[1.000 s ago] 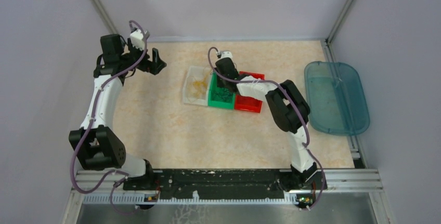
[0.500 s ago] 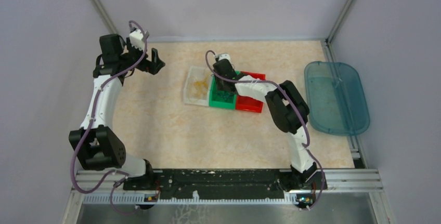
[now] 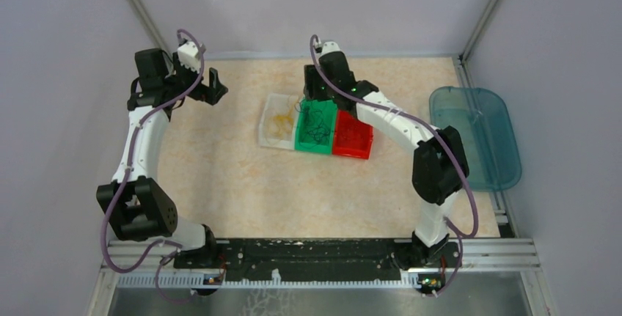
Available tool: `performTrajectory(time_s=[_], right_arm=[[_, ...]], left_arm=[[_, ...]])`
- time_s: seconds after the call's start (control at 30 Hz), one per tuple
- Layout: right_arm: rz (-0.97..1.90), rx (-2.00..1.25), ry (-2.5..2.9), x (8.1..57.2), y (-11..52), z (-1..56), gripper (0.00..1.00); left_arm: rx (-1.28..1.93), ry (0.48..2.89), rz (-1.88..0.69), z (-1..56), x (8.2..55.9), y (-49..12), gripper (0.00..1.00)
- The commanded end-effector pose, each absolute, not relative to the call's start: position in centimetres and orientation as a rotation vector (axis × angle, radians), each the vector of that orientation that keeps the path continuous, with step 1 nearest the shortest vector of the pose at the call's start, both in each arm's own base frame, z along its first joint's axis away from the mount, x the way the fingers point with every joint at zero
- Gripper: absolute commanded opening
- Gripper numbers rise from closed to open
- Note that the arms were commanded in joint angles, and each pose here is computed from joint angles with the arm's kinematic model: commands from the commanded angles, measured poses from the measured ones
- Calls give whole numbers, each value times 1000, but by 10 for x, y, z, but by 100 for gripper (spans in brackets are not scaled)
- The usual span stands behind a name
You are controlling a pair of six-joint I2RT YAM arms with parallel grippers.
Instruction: Untangle the cables
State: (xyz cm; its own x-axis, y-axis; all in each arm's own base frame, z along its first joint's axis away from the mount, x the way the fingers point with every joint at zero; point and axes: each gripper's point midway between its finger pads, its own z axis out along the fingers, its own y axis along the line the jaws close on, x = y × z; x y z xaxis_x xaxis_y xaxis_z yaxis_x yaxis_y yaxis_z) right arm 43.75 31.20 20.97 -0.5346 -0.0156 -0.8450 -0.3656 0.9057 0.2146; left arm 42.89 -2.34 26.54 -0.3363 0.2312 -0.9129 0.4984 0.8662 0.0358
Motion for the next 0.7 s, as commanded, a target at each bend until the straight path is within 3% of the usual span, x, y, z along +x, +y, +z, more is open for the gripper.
performTrajectory(time_s=[0.0,0.3,0.67], right_arm=[[471,-237,2101,459,312,220,54],[514,-250,2231,464,338,144,44],[362,-188,2252,469,317,109,32]], left_arm=[[553,1860,-293,285,432,-24,99],[556,1861,-265,283,433,-19,99],[553,1848,-254,283,431,-16,99]])
